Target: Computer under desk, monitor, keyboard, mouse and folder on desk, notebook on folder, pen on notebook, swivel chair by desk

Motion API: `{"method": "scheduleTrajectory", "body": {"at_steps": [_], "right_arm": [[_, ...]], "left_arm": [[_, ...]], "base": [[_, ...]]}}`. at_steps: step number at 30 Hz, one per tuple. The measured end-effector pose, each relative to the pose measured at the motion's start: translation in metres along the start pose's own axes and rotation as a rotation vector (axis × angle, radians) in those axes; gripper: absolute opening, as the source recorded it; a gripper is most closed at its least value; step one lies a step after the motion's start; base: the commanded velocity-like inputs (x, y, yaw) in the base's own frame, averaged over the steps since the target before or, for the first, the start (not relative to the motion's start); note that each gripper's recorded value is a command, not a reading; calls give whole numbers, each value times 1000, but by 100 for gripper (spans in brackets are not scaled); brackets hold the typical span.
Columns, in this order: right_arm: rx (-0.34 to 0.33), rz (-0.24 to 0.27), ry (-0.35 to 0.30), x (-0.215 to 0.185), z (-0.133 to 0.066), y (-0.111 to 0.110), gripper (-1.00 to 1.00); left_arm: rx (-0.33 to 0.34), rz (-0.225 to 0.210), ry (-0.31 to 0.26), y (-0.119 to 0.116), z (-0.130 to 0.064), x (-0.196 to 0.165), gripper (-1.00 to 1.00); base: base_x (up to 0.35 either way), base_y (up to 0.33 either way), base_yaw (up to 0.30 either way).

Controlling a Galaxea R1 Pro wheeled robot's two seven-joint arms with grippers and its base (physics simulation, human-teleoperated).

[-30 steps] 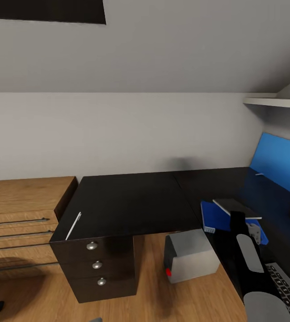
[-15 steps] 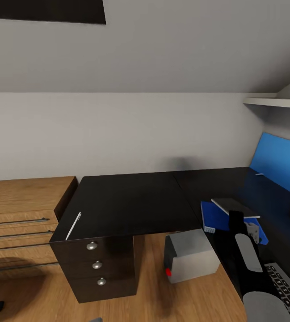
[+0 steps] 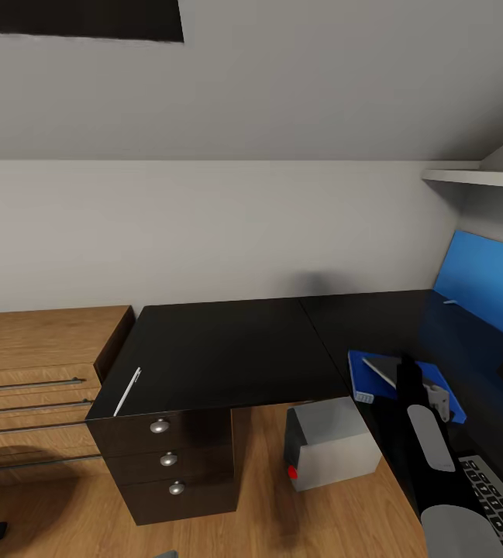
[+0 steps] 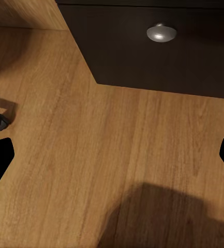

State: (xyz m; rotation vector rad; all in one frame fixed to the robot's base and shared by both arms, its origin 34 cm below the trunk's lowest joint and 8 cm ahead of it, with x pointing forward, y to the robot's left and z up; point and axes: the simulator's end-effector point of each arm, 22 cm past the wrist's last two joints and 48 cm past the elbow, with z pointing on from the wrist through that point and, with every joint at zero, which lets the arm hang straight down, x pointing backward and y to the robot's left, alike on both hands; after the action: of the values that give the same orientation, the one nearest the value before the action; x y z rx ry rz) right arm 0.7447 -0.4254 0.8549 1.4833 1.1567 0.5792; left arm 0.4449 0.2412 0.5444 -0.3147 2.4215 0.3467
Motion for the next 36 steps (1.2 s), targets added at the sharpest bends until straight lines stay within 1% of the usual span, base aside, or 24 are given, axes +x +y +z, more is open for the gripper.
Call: {"method": "scheduleTrajectory", "body": {"at_steps": [4,12,28,36], "right_arm": [[0,0,0,0,0,0,100],[0,-1,0,0,0,0,100],[0,-1,-1,1,0,0,100],[-1,-1,0,1,0,1,100]], "left_arm": [[0,0,0,0,0,0,100],[1,0,0,0,0,0,100],[2,1,0,-1,0,0,100],[2,1,0,0,0,0,100]], "base": [[-5,-2,0],[-111,-85,0],[-3,-2,0],[-89,0,0]]}}
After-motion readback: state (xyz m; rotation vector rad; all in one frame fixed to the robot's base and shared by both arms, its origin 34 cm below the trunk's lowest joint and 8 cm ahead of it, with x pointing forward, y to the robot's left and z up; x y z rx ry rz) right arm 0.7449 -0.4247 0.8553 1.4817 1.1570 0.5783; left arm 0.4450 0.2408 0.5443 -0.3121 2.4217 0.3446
